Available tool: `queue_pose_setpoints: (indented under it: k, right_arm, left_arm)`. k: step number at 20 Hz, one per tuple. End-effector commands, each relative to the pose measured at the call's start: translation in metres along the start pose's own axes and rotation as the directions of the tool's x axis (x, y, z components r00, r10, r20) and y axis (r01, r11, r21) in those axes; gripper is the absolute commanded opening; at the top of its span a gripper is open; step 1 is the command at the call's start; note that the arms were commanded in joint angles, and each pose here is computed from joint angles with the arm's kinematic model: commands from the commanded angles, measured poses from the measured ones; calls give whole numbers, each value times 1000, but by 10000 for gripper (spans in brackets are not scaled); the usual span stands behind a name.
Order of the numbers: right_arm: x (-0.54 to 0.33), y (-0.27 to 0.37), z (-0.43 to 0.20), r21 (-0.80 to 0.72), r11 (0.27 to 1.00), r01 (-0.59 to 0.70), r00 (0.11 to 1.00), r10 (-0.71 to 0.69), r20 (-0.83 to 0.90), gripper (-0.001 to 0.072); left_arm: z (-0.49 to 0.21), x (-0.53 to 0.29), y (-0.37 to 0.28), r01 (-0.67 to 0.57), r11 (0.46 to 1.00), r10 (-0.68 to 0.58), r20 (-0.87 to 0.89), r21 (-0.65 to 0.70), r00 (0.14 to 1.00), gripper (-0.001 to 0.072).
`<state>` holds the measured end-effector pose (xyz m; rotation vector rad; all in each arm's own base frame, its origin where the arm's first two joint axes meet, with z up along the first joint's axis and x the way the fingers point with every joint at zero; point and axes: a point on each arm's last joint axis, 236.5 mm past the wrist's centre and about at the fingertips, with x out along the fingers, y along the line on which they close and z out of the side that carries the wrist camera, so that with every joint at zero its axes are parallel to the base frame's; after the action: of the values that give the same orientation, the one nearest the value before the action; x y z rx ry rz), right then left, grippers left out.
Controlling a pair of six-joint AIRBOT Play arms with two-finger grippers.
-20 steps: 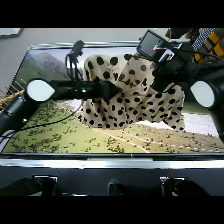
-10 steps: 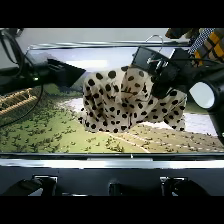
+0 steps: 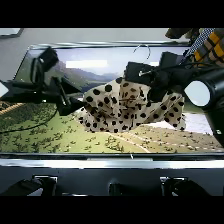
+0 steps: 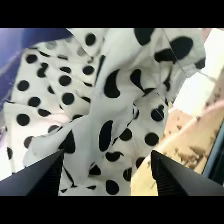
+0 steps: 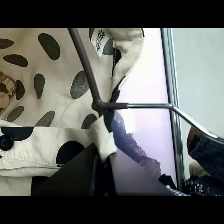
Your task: Fold the clothes and pants, and hang the long-sleeved shirts on hangers.
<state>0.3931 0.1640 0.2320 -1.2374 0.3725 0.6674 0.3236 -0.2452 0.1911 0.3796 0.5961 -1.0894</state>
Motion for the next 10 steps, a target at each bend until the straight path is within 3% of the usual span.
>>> queue_pose_setpoints:
  k: [1,8,9,10]
  right_arm:
    - [3,8,11,-47,998,-31,999,33,43,28]
    - [2,8,12,-46,998,-32,998,35,47,28]
    - [2,8,12,-46,998,-32,998,34,48,28]
    - [2,8,12,-46,998,-32,998,34,48,28]
  left_arm:
    - [-16,24,-17,98,990,-91,-68,98,993,609]
    - [-26,54,-13,131,985,-120,-97,117,988,588]
    - [-26,55,-12,128,985,-117,-96,115,988,551]
    - [-27,56,-11,129,985,-118,-97,115,988,351]
